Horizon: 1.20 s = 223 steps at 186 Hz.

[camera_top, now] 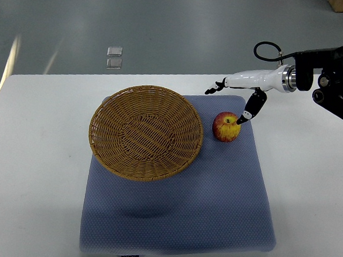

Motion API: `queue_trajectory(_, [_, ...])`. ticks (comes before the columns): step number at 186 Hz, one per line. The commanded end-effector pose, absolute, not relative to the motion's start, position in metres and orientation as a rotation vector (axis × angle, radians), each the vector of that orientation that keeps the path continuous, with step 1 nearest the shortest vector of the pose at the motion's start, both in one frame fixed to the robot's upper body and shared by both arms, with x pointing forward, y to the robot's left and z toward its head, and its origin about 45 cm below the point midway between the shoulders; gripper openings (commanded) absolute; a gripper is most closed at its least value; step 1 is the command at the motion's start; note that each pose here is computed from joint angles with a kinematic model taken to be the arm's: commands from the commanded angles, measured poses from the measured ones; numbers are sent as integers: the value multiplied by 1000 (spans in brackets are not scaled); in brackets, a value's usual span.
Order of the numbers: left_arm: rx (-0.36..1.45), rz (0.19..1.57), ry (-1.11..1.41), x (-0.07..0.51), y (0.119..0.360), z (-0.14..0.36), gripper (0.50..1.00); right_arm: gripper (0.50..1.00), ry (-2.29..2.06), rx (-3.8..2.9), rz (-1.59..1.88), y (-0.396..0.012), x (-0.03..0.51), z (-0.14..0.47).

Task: Place red apple in basket with right hand
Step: 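Reach the right hand forward and down over the red apple, then close the right hand fingers around the red apple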

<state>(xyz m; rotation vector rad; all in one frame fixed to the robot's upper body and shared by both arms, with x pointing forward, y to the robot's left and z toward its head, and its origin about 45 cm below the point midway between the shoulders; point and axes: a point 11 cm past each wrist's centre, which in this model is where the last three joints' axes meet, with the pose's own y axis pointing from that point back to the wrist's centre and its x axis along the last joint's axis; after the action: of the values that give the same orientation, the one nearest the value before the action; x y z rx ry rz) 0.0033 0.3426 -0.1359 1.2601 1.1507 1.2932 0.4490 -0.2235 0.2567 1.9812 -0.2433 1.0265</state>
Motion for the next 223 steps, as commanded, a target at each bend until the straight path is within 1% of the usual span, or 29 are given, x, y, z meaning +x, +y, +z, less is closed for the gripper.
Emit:
queue_trajectory(1, [1260, 1293, 1151, 3, 343, -136, 1000, 919, -172, 1925, 1032, -227, 444, 244])
queue_trajectory(109, [1260, 1293, 1151, 3, 343, -136, 1000, 919, -134, 1859, 1092, -225, 442, 225])
queue_trajectory(130, [1260, 1293, 1151, 3, 343, -136, 1000, 919, -137, 1828, 1093, -232, 442, 216])
queue_trajectory(131, [1260, 1293, 1151, 3, 343, -136, 1000, 919, -138, 1830, 1100, -226, 442, 212])
queue_trajectory(145, [1260, 1293, 1151, 3, 343, -136, 1000, 919, -126, 1841, 1102, -220, 440, 207])
queue_trajectory(223, [1260, 1293, 1151, 3, 343, -136, 1000, 917, -150, 1828, 1099, -220, 440, 197])
